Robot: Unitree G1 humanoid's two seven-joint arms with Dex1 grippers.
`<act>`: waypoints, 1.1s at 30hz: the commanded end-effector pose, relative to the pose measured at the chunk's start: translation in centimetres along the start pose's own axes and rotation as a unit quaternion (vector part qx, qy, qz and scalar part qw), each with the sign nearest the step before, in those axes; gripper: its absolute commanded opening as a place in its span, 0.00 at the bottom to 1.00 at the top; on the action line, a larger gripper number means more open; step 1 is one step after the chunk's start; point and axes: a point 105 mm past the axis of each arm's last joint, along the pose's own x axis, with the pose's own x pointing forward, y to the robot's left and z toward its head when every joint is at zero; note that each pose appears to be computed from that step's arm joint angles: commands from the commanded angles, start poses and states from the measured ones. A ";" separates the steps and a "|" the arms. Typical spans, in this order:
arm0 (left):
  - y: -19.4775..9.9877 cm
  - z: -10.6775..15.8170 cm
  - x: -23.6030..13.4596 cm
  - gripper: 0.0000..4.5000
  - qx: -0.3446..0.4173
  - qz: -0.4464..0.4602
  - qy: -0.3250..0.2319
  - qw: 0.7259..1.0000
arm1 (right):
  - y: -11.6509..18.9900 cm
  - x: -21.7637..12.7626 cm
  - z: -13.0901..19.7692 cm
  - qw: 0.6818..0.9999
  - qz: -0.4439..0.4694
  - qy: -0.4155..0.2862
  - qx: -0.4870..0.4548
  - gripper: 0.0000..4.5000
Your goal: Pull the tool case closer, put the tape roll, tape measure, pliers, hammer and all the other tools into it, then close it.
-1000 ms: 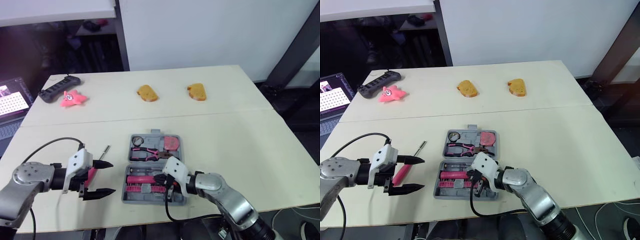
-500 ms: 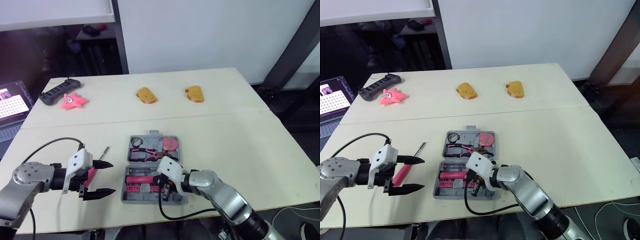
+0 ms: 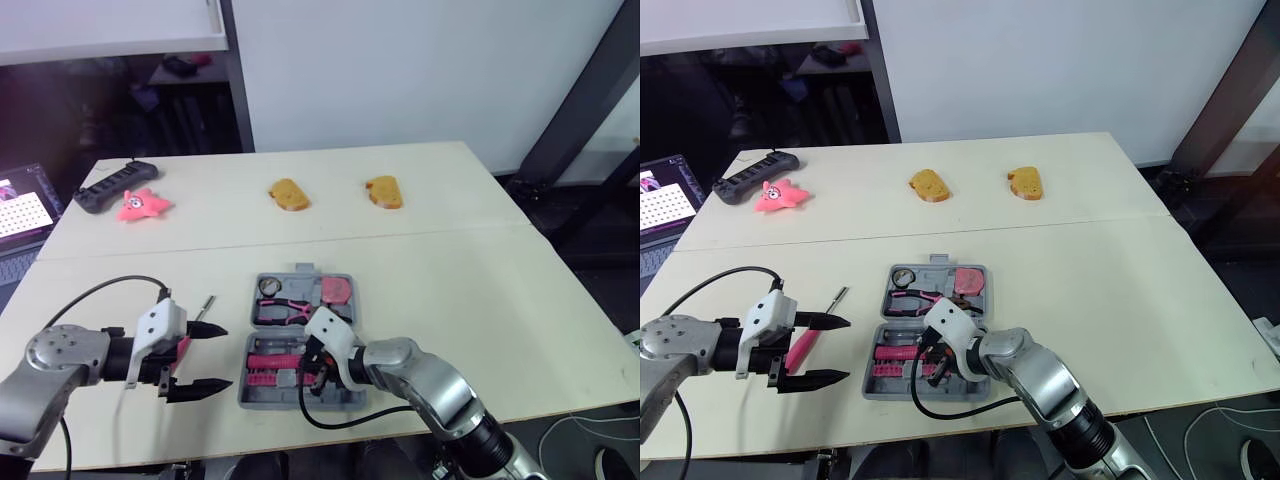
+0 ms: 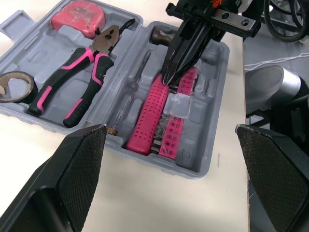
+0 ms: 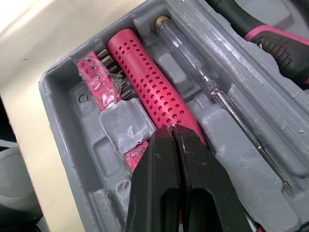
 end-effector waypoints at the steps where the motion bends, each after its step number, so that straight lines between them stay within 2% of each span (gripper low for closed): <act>1: 0.2 0.7 -0.4 1.00 0.012 0.007 -0.006 1.000 | -0.1 -0.9 1.2 0.999 0.003 -0.049 -0.022 0.01; 3: 0.5 0.4 -0.6 1.00 0.006 0.015 -0.007 1.000 | -0.9 -3.5 4.3 0.989 -0.017 -0.133 -0.058 0.01; 6: 0.9 -0.3 -1.2 1.00 -0.007 0.033 -0.005 0.999 | -2.0 -7.7 6.1 0.975 -0.043 -0.202 -0.087 0.01; 8: 1.4 -0.9 -2.2 1.00 -0.017 0.055 -0.003 0.998 | -2.8 -10.7 5.0 0.972 -0.064 -0.203 -0.097 0.01; 12: 3.3 -2.8 -5.3 1.00 -0.037 0.128 0.015 0.991 | -4.3 -15.8 -0.5 0.981 -0.109 -0.139 -0.076 0.01; 15: 3.8 -5.0 -8.0 1.00 -0.060 0.176 0.038 0.982 | -4.4 -18.6 -4.0 0.985 -0.135 -0.100 -0.045 0.18; 21: 4.8 -8.4 -13.4 1.00 -0.107 0.274 0.067 0.953 | -4.7 -23.3 -9.6 0.979 -0.197 -0.052 0.011 0.83; 23: 4.6 -9.2 -14.0 1.00 -0.118 0.281 0.072 0.950 | -5.2 -24.4 -10.9 0.974 -0.220 -0.049 0.027 0.98; 33: 4.4 -9.3 -12.8 1.00 -0.126 0.269 0.053 0.953 | -5.4 -24.7 -11.1 0.971 -0.228 -0.070 0.028 0.98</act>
